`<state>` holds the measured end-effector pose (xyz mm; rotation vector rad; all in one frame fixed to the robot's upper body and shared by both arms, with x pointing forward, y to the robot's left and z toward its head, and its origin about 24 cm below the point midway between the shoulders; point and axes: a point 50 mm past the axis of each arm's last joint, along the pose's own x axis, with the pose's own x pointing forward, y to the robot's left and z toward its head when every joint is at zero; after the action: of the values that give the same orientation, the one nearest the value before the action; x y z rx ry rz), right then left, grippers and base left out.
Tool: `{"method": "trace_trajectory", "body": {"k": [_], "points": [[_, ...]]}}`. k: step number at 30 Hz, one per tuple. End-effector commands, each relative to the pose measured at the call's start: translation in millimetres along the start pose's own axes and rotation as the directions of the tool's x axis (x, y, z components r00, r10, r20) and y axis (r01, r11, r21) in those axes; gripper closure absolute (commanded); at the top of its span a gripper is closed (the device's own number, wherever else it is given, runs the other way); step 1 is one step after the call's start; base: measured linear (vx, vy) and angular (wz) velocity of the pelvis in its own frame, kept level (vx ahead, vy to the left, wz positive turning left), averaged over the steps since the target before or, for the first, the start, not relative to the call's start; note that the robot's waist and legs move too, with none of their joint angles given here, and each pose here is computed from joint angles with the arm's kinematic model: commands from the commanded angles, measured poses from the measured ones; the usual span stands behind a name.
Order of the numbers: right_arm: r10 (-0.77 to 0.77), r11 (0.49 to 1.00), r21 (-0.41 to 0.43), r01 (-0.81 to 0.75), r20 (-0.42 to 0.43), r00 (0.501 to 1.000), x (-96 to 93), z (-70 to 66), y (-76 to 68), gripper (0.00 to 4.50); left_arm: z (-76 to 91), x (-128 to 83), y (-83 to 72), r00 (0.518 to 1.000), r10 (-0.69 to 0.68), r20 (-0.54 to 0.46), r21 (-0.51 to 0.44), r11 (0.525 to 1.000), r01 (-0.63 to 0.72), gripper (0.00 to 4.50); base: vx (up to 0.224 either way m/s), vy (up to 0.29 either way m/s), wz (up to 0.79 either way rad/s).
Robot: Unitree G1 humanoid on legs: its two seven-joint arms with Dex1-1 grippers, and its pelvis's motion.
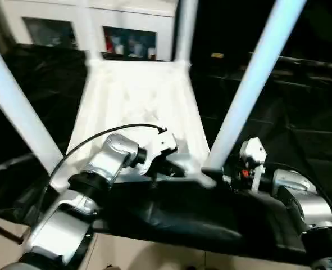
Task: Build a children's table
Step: Rotate leg to tighten
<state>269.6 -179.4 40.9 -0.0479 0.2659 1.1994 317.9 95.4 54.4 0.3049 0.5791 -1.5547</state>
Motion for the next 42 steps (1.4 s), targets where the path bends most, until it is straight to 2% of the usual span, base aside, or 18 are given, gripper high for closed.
{"method": "trace_trajectory", "body": {"k": [1,4,6,8,9,13,17,19,22,23,29,33,34,36,37,39,40,42], "points": [[0.113,0.994,0.008,-0.113,-0.023,0.993,-1.2,-0.3,9.7,1.40,0.9,6,-8.9,0.994,-0.111,-0.007,-0.007,0.994,0.111,4.50,0.000,0.000,0.00],[0.153,0.988,0.023,-0.152,-0.053,0.987,-3.9,-2.9,13.6,1.40,0.7,4,-10.2,0.993,-0.121,-0.008,-0.008,0.993,0.121,4.50,0.000,0.000,0.00],[0.152,0.988,0.034,-0.150,-0.054,0.987,-3.5,-5.7,14.0,1.66,0.3,3,-10.2,0.993,-0.118,-0.009,-0.007,0.993,0.118,4.50,0.000,0.000,0.00],[0.128,0.990,0.071,-0.124,-0.055,0.990,0.7,-19.3,6.1,1.75,0.1,4,-9.7,0.994,-0.105,-0.008,-0.006,0.994,0.105,4.50,0.000,0.000,0.00],[0.118,0.990,0.082,-0.113,-0.059,0.991,2.3,-24.2,2.8,1.97,0.2,4,-9.6,0.995,-0.102,-0.009,-0.005,0.995,0.102,4.50,0.000,0.000,0.00],[0.067,0.991,0.124,-0.058,-0.072,0.995,3.8,-37.8,-7.2,2.20,0.9,4,-8.6,0.997,-0.074,-0.006,0.001,0.997,0.074,4.50,0.000,0.000,0.00],[-0.068,0.982,0.168,0.084,-0.096,0.993,5.1,-50.2,-16.0,2.31,4.4,7,-3.0,1.000,0.003,0.016,0.014,1.000,-0.003,4.50,0.000,0.000,0.00],[-0.193,0.957,0.197,0.212,-0.112,0.975,9.6,-58.5,-21.0,2.40,7.8,13,1.4,0.996,0.073,0.043,0.017,0.997,-0.074,4.50,0.000,0.000,0.00],[-0.278,0.929,0.219,0.299,-0.119,0.953,14.2,-65.7,-22.3,2.41,10.6,19,5.6,0.988,0.146,0.058,0.011,0.989,-0.147,4.50,0.000,0.000,0.00],[-0.327,0.911,0.232,0.342,-0.102,0.940,22.4,-67.2,-20.9,2.42,13.4,26,8.9,0.976,0.207,0.067,0.002,0.978,-0.208,4.50,0.000,0.000,0.00],[-0.443,0.855,0.277,0.438,-0.049,0.895,44.8,-62.2,-21.1,2.48,24.6,45,12.2,0.944,0.314,0.104,-0.020,0.949,-0.314,4.50,0.000,0.000,0.00],[-0.540,0.817,0.216,0.535,-0.041,0.841,62.3,-48.9,-27.3,2.48,34.4,64,8.2,0.937,0.330,0.115,0.011,0.943,-0.333,4.50,0.000,0.000,0.00],[-0.542,0.828,0.158,0.537,-0.017,0.840,69.4,-39.1,-28.2,2.48,35.8,68,7.3,0.935,0.335,0.112,0.031,0.940,-0.340,4.50,-0.038,0.038,-0.19],[-0.540,0.836,0.110,0.537,-0.007,0.842,72.7,-33.7,-28.1,2.48,36.5,70,7.0,0.934,0.341,0.109,0.039,0.937,-0.346,4.50,0.000,0.000,0.00],[-0.532,0.844,0.091,0.528,0.020,0.847,77.1,-25.3,-27.4,1.81,36.6,72,6.3,0.935,0.338,0.106,0.042,0.938,-0.344,4.50,0.000,0.000,0.00],[-0.530,0.846,0.092,0.526,0.033,0.847,79.1,-21.7,-26.9,1.82,36.4,72,6.2,0.935,0.339,0.106,0.041,0.938,-0.345,4.50,0.000,0.000,0.00],[-0.521,0.852,0.095,0.515,0.048,0.852,80.1,-17.7,-25.9,1.57,36.3,71,6.5,0.934,0.341,0.109,0.037,0.937,-0.346,4.50,0.000,0.000,0.00],[-0.515,0.856,0.079,0.510,0.052,0.856,79.3,-15.6,-25.9,1.42,35.9,70,7.2,0.933,0.342,0.110,0.032,0.937,-0.347,4.50,0.000,0.000,0.00]]}}
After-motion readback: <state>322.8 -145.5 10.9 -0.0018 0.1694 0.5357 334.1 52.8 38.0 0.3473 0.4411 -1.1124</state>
